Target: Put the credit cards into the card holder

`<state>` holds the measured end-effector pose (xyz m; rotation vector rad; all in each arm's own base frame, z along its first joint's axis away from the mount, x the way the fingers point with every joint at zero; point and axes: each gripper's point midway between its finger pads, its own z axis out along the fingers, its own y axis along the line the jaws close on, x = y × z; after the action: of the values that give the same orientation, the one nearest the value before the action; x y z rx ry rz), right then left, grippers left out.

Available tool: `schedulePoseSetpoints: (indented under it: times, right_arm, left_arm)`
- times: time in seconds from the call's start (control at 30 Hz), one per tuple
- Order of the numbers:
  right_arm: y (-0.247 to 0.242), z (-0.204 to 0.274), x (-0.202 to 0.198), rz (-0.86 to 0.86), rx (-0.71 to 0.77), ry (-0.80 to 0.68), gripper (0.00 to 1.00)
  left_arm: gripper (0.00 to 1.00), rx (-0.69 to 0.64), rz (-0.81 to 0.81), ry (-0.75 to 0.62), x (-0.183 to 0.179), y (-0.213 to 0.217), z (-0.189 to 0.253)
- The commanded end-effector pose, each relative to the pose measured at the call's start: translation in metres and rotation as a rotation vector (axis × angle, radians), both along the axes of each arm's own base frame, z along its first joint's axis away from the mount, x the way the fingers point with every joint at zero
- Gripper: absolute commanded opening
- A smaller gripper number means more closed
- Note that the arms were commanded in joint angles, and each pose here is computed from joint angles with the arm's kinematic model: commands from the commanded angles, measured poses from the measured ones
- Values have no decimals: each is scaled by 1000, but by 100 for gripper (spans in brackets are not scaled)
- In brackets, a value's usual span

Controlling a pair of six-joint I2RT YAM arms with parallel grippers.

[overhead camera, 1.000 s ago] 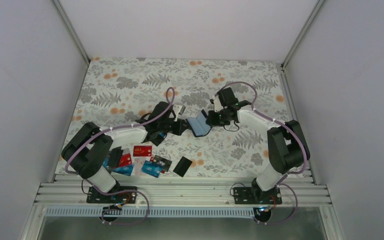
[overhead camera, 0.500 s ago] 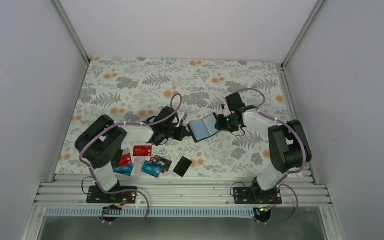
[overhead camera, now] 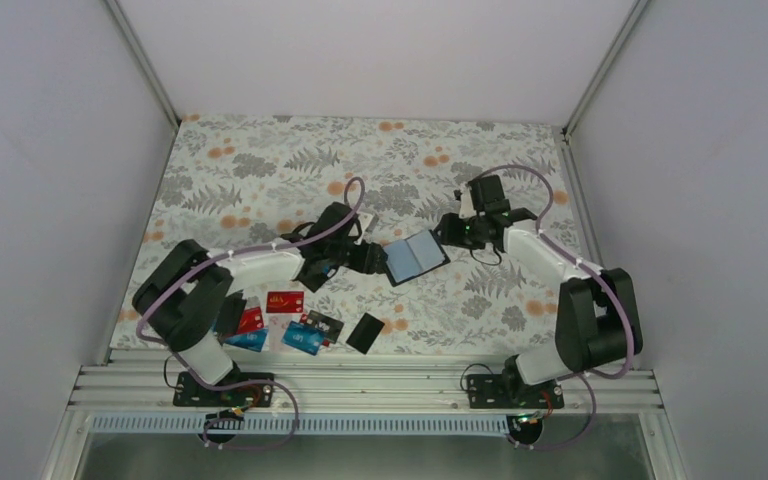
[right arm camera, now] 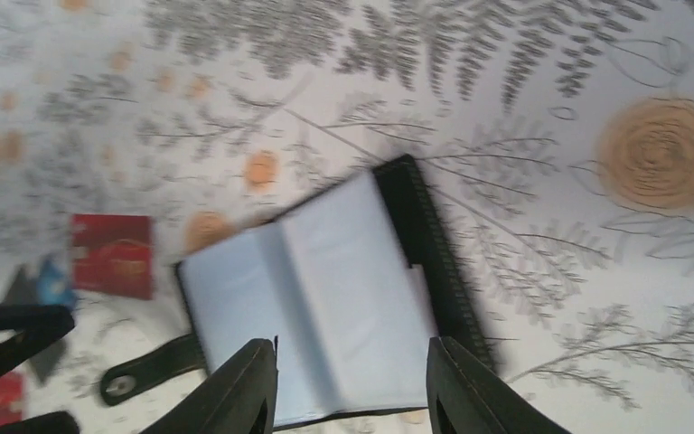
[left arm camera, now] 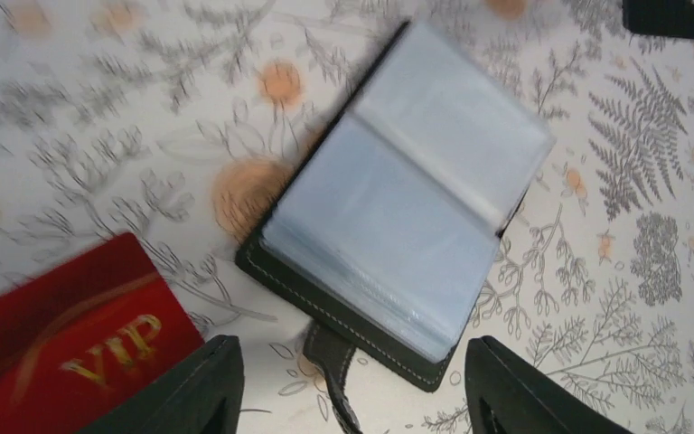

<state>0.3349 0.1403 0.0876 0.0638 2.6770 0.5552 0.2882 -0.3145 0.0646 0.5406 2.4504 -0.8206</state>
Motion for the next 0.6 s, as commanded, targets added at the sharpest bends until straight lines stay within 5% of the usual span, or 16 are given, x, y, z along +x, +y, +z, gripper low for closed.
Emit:
schedulePoseSetpoints:
  times: [0.0,0.23,0.57]
  right_arm:
    - [36,44,2,130,156,-98,45]
    - [95,61,-29,363,321,-102,42]
    - [138,50,-106,551,360,-28,43]
  left_arm:
    - [66,93,75,-90,15,19,30]
    - [69,160,171,-68,0,55,42]
    - [68,172,115,71,-80,81,43]
